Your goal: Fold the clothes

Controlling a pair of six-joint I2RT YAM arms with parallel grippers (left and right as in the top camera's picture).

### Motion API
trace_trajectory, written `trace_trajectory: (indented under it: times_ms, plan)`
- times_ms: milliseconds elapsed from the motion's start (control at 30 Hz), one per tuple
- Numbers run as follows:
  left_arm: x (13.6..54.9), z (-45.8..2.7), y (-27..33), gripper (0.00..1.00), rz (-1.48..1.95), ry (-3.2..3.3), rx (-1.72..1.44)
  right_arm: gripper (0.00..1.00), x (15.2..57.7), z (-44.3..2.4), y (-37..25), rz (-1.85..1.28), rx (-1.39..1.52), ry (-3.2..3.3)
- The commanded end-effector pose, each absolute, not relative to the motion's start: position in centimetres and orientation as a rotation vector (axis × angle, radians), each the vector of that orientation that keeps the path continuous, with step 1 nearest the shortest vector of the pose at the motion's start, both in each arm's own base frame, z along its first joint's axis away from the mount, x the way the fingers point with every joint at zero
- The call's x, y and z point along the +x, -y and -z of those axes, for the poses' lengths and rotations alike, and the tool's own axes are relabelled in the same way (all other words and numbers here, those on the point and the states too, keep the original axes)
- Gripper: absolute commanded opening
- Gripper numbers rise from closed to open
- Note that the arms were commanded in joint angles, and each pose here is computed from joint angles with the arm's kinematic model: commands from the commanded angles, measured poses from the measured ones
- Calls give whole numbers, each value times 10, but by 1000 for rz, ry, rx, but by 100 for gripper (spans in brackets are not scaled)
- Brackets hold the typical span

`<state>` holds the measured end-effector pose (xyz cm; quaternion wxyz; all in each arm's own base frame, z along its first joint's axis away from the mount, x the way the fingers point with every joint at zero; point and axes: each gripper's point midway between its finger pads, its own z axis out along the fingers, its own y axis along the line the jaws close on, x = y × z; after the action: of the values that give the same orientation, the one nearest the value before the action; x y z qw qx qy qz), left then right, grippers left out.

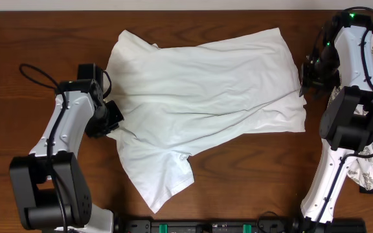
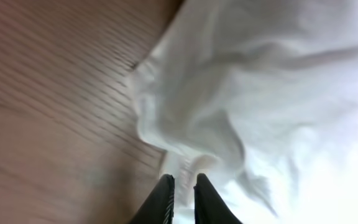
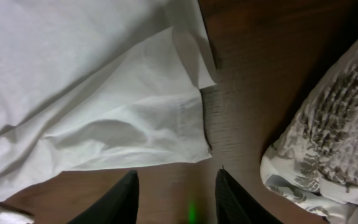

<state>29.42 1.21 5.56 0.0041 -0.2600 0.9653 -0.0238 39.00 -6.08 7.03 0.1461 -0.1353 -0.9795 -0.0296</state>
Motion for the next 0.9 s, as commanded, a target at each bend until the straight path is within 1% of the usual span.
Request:
trace_trajectory:
  times_ms: [0,267,400,467,533,633,733,800,867]
  plan:
    - [299,-65,-4,14,154,-3009,-796,41,393,-83,68,54,-414,2857]
    - [301,-65,-4,17,155,-3002,-794,42,386,-84,79,103,-477,2828]
    - [303,-65,-4,30,157,-2994,-791,42,386,-91,78,140,-488,2842]
    - [303,-65,-4,37,157,-2992,-790,42,383,-100,76,138,-488,2859]
    - [305,-65,-5,48,159,-2986,-788,42,378,-114,74,133,-491,2884]
    - [309,-65,-5,58,163,-2972,-784,44,373,-133,77,90,-550,2962]
    - [314,-66,-5,64,169,-2950,-777,47,364,-137,82,31,-631,3027]
    - [315,-66,-5,65,170,-2945,-775,48,351,-130,80,31,-649,3039]
    - [315,-66,-5,65,170,-2946,-775,54,337,-116,77,31,-653,3036]
